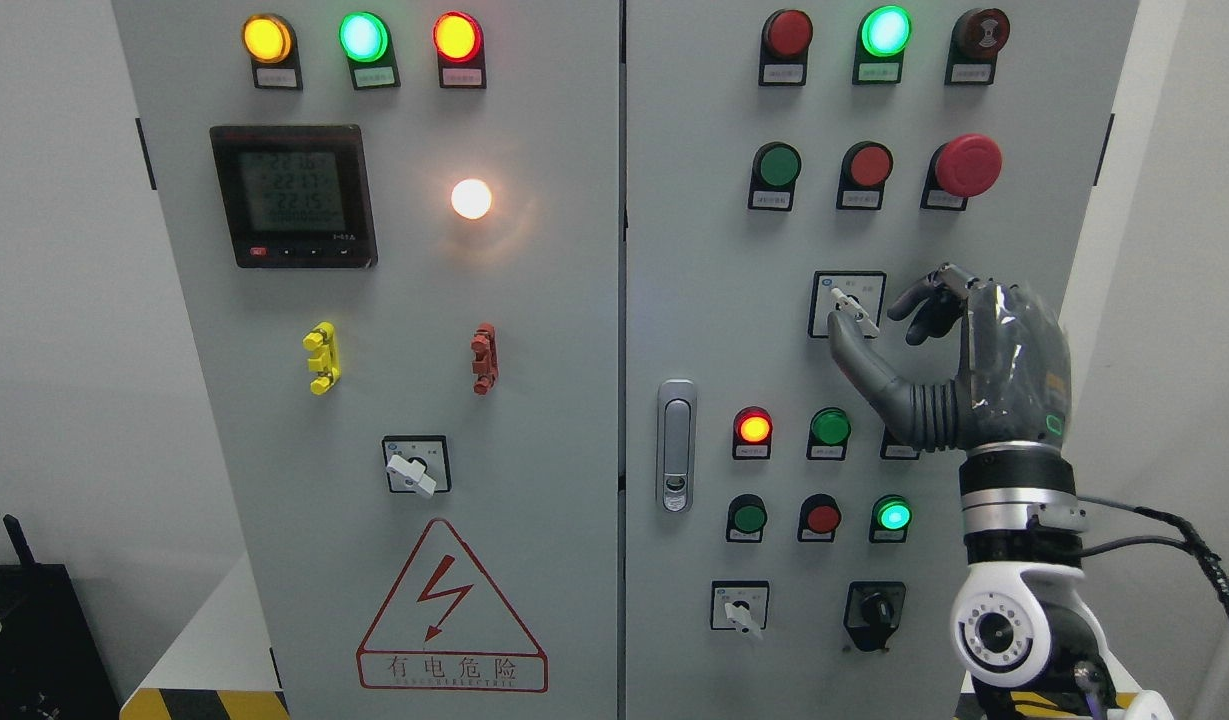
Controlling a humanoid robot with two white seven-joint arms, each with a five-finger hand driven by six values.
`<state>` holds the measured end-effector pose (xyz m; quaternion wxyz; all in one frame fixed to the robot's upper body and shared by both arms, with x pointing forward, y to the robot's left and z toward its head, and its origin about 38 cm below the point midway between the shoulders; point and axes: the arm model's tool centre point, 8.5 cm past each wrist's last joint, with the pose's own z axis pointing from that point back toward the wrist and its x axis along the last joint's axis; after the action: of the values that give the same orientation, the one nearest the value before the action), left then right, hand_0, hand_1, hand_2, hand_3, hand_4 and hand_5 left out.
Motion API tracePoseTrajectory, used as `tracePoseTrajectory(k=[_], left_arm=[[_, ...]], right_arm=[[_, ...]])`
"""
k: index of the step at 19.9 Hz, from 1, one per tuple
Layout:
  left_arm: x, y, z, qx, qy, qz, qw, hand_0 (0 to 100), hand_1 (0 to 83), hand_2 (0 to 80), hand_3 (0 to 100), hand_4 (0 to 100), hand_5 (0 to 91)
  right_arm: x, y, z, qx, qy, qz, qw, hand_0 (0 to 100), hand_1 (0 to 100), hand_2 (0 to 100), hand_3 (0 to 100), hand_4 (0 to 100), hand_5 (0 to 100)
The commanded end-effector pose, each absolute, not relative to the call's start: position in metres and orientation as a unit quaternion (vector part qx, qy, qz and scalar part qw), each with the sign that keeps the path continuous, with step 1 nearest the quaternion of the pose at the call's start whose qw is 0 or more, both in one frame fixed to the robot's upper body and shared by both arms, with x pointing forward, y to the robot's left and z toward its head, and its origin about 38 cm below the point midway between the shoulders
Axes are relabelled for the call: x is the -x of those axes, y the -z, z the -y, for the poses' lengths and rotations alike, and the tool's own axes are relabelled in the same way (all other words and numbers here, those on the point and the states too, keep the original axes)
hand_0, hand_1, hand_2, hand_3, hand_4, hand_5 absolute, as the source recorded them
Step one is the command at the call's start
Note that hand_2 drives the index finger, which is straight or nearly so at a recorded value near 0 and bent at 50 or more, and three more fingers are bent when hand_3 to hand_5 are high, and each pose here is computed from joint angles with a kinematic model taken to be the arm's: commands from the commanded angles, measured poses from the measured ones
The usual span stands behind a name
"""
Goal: Rotate and turn off gray switch
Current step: 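Pinch the gray switch knob with the right hand fingers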
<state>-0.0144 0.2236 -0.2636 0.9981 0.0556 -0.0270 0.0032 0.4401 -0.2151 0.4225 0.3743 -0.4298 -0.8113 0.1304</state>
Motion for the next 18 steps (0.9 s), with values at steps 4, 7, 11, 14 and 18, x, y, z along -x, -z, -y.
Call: tracePoseTrajectory(k=[4,7,11,14,18], left_arm=[[0.0225,0.263,-0.2233,-0.055,-0.015,0.015,0.998,12,38.9,0.0,0,0,0.0],[0.0225,0.263,-0.2233,-0.055,-0.015,0.015,0.998,12,38.9,0.0,0,0,0.0],[0.0225,0.263,-0.2232,-0.054,-0.015,0.015,0.998,12,38.9,0.0,0,0,0.0],[0.0224,0.263,-0.2232,-0.054,-0.015,0.015,0.998,12,38.9,0.0,0,0,0.0],[0.0225,0.263,-0.2232,-0.054,-0.015,0.015,0.998,12,38.9,0.0,0,0,0.0]], right_arm=[[-0.4437,-0.4214,0.2091,0.43,-0.135,0.809,0.378,7,45,59,80,76,98],[-0.444,-0.421,0.2091,0.431,-0.135,0.808,0.378,6,46,59,80,76,98],[-0.4443,-0.4221,0.2091,0.431,-0.135,0.809,0.378,6,46,59,80,76,98],[-0.4449,-0.4234,0.2091,0.431,-0.134,0.809,0.377,7,46,59,81,76,98],[-0.4453,-0.4229,0.2088,0.431,-0.135,0.808,0.378,17,45,60,81,77,99]])
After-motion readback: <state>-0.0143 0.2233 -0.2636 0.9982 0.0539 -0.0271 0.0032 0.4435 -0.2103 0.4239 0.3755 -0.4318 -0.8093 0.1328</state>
